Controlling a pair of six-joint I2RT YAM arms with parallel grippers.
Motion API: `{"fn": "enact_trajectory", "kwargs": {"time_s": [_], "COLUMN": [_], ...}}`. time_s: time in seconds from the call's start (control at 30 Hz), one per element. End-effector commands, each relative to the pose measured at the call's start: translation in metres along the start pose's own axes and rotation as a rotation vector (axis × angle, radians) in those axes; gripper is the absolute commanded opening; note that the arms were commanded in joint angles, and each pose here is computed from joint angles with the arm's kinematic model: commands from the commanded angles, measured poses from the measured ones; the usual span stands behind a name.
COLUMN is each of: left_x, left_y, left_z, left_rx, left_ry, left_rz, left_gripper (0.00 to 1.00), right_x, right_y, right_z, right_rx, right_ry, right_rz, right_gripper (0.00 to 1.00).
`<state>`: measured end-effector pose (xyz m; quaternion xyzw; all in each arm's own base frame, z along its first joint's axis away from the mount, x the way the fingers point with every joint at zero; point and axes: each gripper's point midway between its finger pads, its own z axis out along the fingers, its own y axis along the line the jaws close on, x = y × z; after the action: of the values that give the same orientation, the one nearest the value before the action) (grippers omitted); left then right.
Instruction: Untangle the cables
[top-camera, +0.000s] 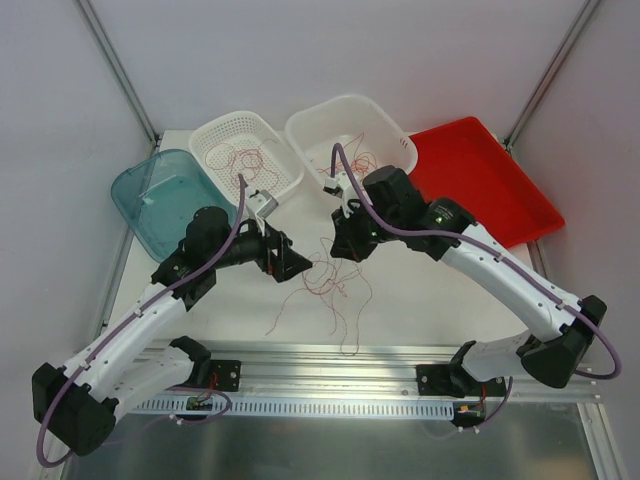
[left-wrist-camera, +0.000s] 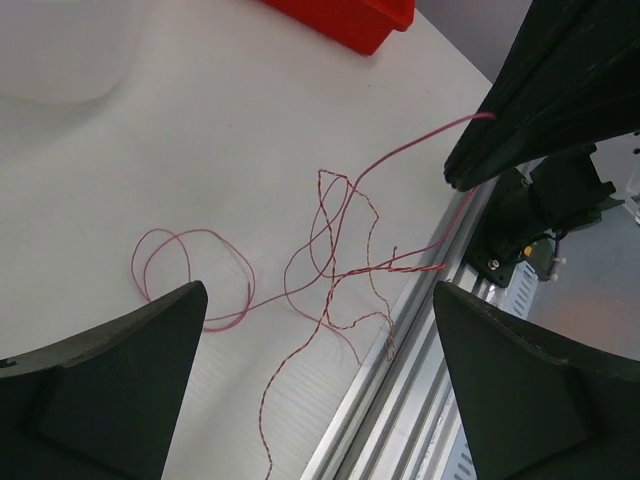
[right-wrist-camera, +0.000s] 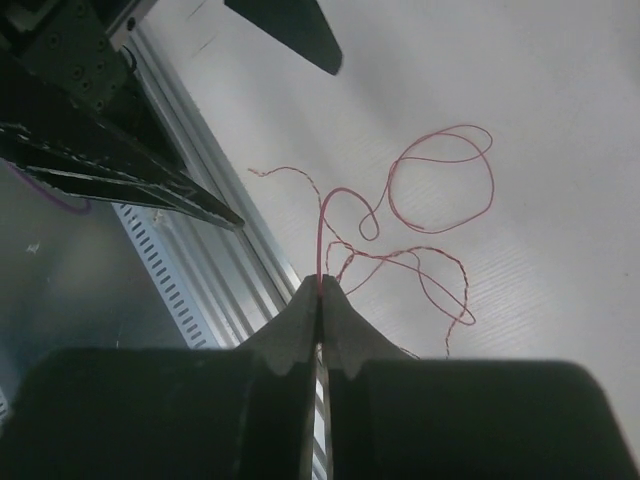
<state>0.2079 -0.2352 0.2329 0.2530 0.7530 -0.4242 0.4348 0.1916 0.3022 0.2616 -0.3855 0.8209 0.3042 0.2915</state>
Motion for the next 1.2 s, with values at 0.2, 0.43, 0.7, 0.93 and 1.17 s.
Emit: {"fn": "enact_trajectory", "kwargs": {"time_s": [0.2,0.43,0.7,0.93,1.17], "left_x": [-0.034,-0.035,-0.039,-0.043,-0.049], "left_y": [-0.042,-0.046,-0.054,-0.029,-0.013], "left_z": [0.024,0.044,0.05,0.045,0.03], "left_rx": [0.168,0.195,0.239,0.07,-0.069], "left_ry": [-0.063,-0.049,-0.083,-0.101,-0.105], "left_rz": [0.15,0.15,0.144,0.118,0.113], "left_gripper": [0.91,0.69,0.06,0.0,0.0], "right_x": [-0.013,-0.008,0.005,0.016,0.031], "right_y": [0.037,0.041,0.036,0.014,-0.031], "right_z": [-0.021,-0.024,-0.023,-0.018,-0.015], "right_rx": [-0.157,-0.174,-0.154,-0.045,0.135], "right_ry": [-0.097,-0.096,-0.078,-0.08,-0.094], "right_rz": [-0.112,-0.125,-0.12,-0.101,0.019], "right_gripper": [0.03,0.04,0.04,0.46,0.64]}}
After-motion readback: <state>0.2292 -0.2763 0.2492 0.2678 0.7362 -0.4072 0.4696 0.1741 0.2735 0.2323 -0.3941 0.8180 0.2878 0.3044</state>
